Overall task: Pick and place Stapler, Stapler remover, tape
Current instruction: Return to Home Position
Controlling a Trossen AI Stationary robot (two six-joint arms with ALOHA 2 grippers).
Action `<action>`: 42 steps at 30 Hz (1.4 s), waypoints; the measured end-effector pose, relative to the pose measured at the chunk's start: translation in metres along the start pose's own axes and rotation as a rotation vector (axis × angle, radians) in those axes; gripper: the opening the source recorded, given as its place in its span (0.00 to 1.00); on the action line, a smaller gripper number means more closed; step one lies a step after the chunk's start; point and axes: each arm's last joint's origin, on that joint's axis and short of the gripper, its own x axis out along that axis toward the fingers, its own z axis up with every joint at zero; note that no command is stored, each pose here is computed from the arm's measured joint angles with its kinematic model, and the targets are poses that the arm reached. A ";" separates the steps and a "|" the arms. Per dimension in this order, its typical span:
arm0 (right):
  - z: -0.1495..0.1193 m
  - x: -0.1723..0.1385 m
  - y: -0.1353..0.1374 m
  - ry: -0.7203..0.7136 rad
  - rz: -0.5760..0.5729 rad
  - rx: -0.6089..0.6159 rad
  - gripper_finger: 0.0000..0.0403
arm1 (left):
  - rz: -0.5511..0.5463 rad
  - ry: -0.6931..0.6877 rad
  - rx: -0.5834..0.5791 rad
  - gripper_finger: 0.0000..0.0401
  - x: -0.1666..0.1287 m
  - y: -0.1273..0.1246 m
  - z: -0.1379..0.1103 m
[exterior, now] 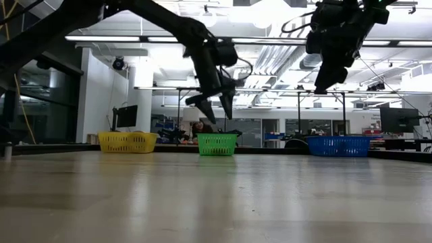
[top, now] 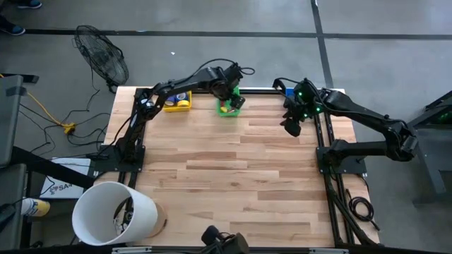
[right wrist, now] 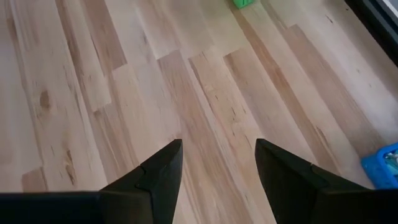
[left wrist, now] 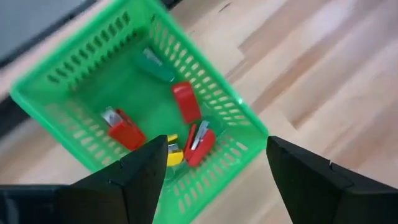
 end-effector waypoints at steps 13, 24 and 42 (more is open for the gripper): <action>0.014 -0.001 -0.001 -0.141 0.003 0.227 0.48 | -0.019 -0.105 0.277 0.67 -0.090 -0.019 0.015; 0.029 -0.004 -0.002 -0.297 0.029 0.305 0.48 | -0.070 -0.238 0.439 0.67 -0.177 -0.034 -0.009; -0.002 -0.097 0.032 -0.676 0.099 0.112 0.48 | -0.254 -0.478 0.287 0.67 -0.203 0.021 -0.131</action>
